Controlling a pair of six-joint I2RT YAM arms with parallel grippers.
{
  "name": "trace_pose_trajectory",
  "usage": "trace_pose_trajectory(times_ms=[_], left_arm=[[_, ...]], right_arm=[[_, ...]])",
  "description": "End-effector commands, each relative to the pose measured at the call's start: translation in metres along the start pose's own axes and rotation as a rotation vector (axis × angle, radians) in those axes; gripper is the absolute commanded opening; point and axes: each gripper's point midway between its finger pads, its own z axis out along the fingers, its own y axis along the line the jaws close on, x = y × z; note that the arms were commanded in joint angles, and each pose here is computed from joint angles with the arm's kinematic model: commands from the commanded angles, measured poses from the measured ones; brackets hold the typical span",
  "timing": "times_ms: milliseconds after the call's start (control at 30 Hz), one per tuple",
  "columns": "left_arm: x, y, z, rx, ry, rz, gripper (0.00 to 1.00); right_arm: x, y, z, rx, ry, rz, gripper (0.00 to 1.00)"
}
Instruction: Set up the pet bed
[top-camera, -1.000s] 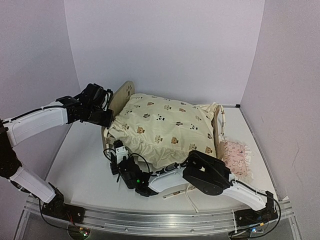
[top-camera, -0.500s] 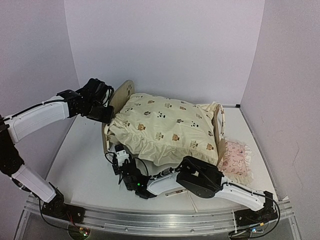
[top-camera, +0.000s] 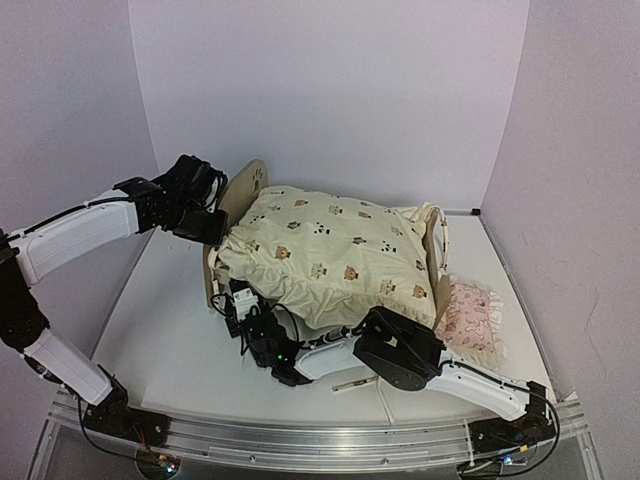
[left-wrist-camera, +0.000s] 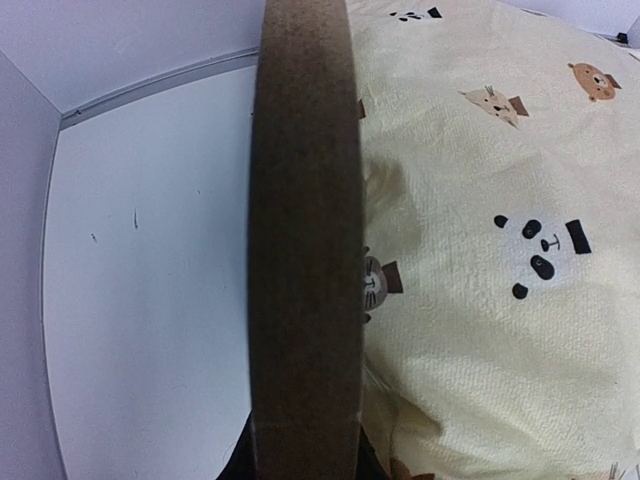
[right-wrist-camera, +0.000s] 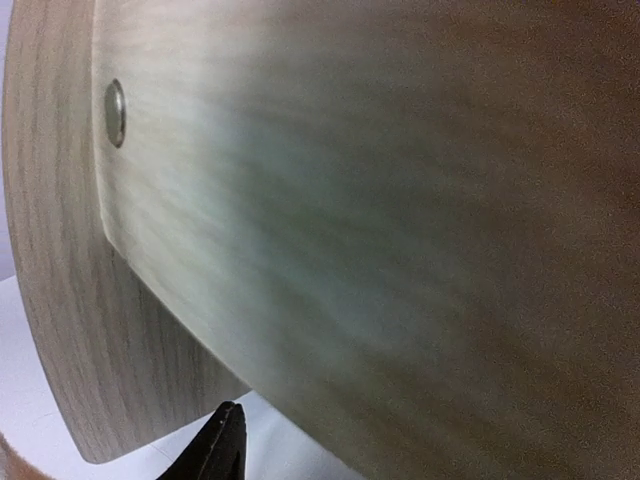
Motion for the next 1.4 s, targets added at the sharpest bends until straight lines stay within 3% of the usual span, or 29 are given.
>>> trace_pose_trajectory(times_ms=[0,333,533,1033,1167,1367], left_arm=[[-0.086,-0.023,-0.052,0.161,-0.269,-0.195,0.0],[-0.085,-0.025,-0.054,0.158,-0.267,-0.186,0.0],[-0.085,-0.024,-0.054,0.151,-0.268,-0.185,0.0],[-0.097,-0.029,-0.065,0.166,-0.289,-0.177,0.0],[-0.096,-0.03,-0.067,0.171,-0.288,-0.176,0.0],[-0.096,-0.03,-0.067,0.168,-0.288,-0.176,0.0]], right_arm=[[-0.005,-0.012,0.015,0.006,-0.054,0.03,0.45],[-0.001,-0.023,0.026,0.023,-0.063,0.038,0.36],[-0.003,-0.035,0.026,0.087,-0.057,0.008,0.52],[-0.001,-0.051,0.028,0.173,-0.085,-0.006,0.65],[0.0,-0.052,0.034,0.15,-0.088,0.007,0.56],[-0.005,-0.049,0.037,0.122,-0.09,0.0,0.28]])
